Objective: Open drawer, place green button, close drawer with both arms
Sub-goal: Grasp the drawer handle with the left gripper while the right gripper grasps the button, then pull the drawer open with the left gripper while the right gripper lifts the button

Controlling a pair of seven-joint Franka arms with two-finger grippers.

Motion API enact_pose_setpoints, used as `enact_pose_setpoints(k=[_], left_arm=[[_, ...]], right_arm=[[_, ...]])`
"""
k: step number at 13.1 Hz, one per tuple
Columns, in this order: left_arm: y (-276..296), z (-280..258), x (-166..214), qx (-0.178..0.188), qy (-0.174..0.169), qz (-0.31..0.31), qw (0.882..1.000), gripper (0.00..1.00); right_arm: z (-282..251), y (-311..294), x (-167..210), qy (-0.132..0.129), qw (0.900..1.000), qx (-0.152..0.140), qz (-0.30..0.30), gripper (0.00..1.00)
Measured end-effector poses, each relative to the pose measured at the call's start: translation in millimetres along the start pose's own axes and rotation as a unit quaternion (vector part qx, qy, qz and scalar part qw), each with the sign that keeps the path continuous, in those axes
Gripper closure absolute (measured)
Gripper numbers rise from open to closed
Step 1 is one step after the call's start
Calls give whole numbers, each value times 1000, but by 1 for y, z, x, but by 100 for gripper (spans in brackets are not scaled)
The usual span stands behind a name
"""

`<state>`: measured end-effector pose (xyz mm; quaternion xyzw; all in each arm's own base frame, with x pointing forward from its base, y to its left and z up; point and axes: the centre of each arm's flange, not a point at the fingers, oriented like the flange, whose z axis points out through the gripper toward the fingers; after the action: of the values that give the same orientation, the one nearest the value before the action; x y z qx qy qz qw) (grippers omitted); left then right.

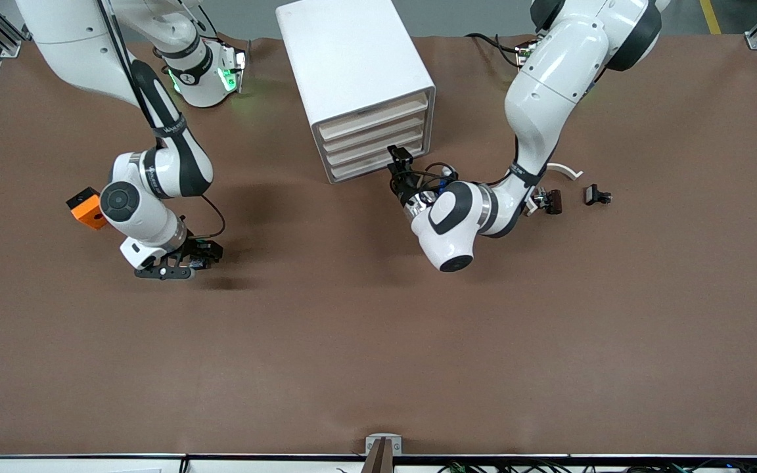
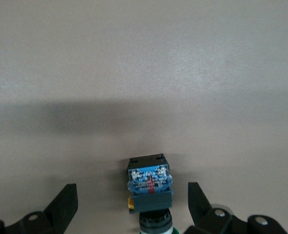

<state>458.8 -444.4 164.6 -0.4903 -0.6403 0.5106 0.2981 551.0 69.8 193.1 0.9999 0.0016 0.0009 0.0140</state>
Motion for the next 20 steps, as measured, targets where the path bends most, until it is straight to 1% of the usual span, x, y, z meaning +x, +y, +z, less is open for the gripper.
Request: enact_pose_setpoints(k=[2,4,5,6,7,8,10,11,12,13,14,16,17,18,20], left_arm=[[7,11,-1,4,3,-6,1000,43],[12,23,-3,8,10,-12,1000,43],[14,29,-4,10,14,-14,1000,43],[15,37,-5,12,20,-15,1000,43],[16,44,-7,13,24,-16,999,43],[16,51,-9,15,30,-17,999,43],[17,63,-11,17,38,-18,999,46],[18,65,-12,17,39,-19,999,56],[20,65,-11,18,36,-21,999,67],[23,64,-10,19,34,-23,999,80],[25,64,-9,20,31,-33,999,86],[27,61,-8,19,27,-39,999,86],[28,52,-7,14,22,-40,999,86],[30,38,-4,6,13,-41,999,86],[34,4,2,-11,-9,-42,999,86]], right_arm=[[5,6,1,-1,1000,-2,-19,0],[5,11,1,-1,1000,-2,-24,0],[5,12,1,-1,1000,-2,-24,9],[5,12,1,-2,1000,-2,-24,22],[6,12,1,-3,1000,-2,-25,32],[8,12,1,-4,1000,-2,-25,38],[8,12,1,-4,1000,-2,-25,39],[8,12,1,-4,1000,-2,-25,46],[8,12,2,-4,1000,-2,-25,59],[6,12,3,-2,1000,-2,-25,59],[4,12,5,1,1000,-2,-25,59],[-2,11,10,6,1000,-1,-25,59],[-8,10,13,2,1000,-1,-25,59],[-20,9,17,-11,1000,-1,-25,59],[-68,3,26,-60,998,-1,-16,59]])
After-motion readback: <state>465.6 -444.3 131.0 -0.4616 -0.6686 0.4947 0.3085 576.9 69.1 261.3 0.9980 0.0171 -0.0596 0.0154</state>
